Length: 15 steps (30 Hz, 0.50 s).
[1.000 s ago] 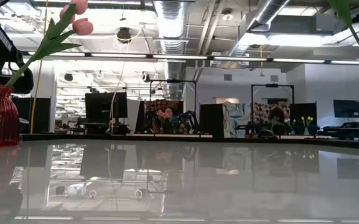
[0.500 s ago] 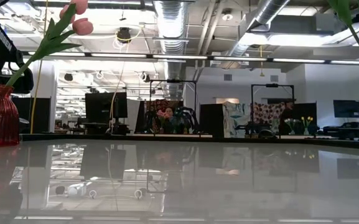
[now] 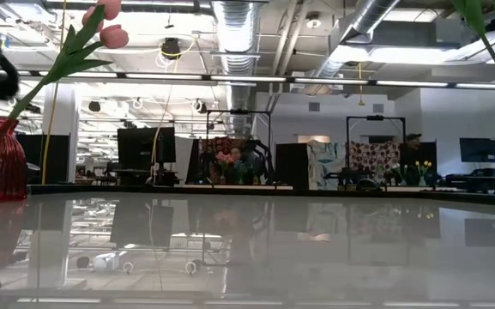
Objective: Sort flowers into vase by color
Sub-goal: Put the light pink flower into the purple flower vase
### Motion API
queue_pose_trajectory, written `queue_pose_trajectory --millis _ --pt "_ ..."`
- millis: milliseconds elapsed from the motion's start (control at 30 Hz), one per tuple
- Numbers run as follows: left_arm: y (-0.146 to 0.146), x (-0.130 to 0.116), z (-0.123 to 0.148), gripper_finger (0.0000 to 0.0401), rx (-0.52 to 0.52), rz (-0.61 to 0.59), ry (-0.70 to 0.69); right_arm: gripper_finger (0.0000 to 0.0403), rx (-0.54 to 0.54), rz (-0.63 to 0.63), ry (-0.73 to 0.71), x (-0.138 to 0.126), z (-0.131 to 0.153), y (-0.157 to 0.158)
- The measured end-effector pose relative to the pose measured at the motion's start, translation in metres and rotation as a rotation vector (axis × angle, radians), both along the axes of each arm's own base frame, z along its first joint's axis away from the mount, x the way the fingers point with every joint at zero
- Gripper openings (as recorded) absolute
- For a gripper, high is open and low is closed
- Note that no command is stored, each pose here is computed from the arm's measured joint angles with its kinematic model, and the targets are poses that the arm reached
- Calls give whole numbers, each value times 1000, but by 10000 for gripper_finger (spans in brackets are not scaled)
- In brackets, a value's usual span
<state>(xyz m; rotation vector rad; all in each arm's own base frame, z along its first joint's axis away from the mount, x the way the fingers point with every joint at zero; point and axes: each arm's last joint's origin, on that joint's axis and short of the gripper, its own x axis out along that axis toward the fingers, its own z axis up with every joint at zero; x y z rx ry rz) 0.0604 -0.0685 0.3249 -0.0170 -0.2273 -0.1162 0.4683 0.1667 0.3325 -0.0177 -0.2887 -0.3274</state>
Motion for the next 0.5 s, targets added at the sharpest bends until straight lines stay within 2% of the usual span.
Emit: queue_pose_trajectory --millis 133,500 --pt "-6 19 -2 203 7 99 3 16 3 0 -7 0 1 0" --pt "-3 67 6 206 -17 39 -58 16 1 0 -6 0 0 0"
